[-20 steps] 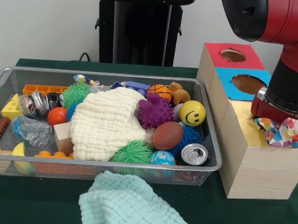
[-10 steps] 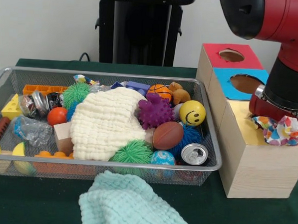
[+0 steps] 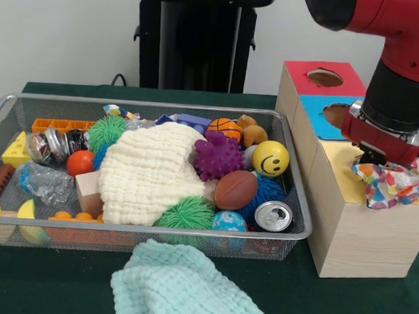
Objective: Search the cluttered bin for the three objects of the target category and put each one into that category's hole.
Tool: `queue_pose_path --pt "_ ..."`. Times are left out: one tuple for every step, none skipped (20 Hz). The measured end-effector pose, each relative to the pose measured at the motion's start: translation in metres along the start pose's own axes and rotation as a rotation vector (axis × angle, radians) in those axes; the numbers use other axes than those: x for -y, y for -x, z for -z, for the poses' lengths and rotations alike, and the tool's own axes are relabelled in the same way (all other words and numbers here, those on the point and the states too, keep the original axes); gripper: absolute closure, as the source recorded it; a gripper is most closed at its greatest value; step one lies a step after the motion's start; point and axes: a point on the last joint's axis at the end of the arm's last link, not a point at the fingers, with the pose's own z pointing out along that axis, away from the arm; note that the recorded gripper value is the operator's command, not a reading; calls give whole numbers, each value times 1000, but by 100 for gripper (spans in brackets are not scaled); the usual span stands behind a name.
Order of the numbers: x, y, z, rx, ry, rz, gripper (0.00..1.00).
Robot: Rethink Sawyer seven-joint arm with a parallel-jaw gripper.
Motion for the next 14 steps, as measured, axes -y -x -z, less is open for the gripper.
queue_pose_path --pt "1 0 3 2 1 -1 100" --pt "1 1 7 5 4 -1 100" --pt "1 2 9 7 6 -2 100" --pt "0 4 15 12 12 -3 100" --pt "0 5 18 15 15 -4 100" --pt "0 8 24 21 22 -7 100" --pt "0 11 29 26 27 -10 100" --pt "1 14 33 30 32 -14 100" --pt "2 18 37 35 36 -20 100" --pt "3 21 40 37 39 -24 100" --pt "5 25 44 40 43 -29 100" --pt "5 27 46 41 44 -31 100" --pt "6 28 48 41 44 -33 100" --pt "6 29 50 40 43 -34 100"
